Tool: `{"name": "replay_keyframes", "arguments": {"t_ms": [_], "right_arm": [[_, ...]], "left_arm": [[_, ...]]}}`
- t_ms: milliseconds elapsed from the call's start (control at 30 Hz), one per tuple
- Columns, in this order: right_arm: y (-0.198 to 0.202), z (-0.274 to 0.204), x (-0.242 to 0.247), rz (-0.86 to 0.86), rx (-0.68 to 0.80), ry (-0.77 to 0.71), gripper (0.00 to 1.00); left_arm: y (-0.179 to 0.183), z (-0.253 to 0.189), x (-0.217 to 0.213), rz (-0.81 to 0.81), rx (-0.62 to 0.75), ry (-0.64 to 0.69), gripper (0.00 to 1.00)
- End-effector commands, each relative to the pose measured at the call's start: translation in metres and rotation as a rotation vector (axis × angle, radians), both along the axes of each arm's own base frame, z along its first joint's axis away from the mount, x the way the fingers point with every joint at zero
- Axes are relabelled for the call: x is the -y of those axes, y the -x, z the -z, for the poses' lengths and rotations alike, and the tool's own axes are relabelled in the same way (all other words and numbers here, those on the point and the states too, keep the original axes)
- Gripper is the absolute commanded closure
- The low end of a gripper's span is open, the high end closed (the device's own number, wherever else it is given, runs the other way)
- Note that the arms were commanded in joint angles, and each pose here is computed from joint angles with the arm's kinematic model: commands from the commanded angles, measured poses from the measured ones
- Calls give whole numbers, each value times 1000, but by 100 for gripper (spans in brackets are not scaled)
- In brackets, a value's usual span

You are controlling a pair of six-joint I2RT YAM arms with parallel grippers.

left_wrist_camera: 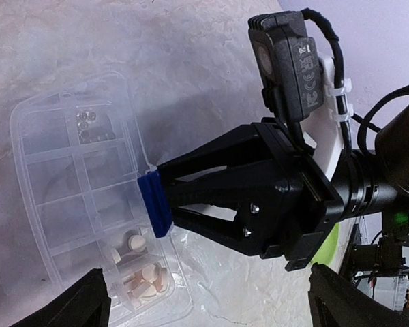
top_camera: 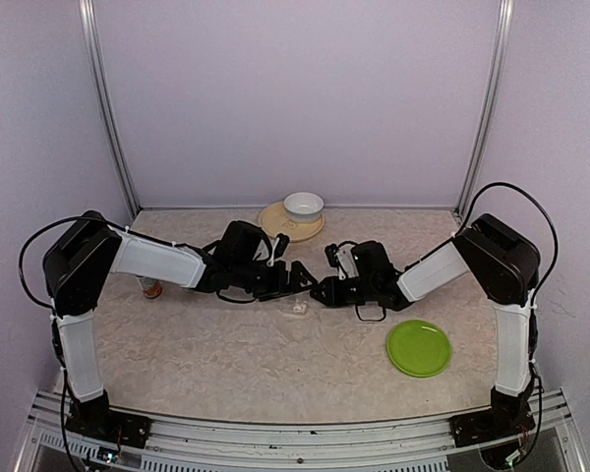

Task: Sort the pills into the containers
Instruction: Close the lid of the pill container.

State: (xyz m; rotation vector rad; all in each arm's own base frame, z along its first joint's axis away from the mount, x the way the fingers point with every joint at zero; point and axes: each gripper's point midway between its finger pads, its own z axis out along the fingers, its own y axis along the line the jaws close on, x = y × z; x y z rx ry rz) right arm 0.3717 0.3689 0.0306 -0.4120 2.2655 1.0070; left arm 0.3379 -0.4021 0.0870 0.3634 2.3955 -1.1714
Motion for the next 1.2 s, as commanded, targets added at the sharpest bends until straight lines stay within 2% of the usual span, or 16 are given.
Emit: {"name": "replay_keyframes", "arguments": {"t_ms": [0,233,700,1000,1167], "right_arm": [[14,18,-8,-33,-49,12,78],[19,19,-10,-41,-57,12,78],[30,7,10,13,-72,22,71],[27,-20,-4,-28,-38,-87,53],[13,-23,-7,3,-27,-72,47]], "left_arm": [[-2,0,14,12,5,8,1],[3,18,26,28,-26,-44,1],[2,60,5,-36,-71,-195,1],[2,61,2,-34,-60,-215,1],[3,59,4,-28,-58,-186,1]]}}
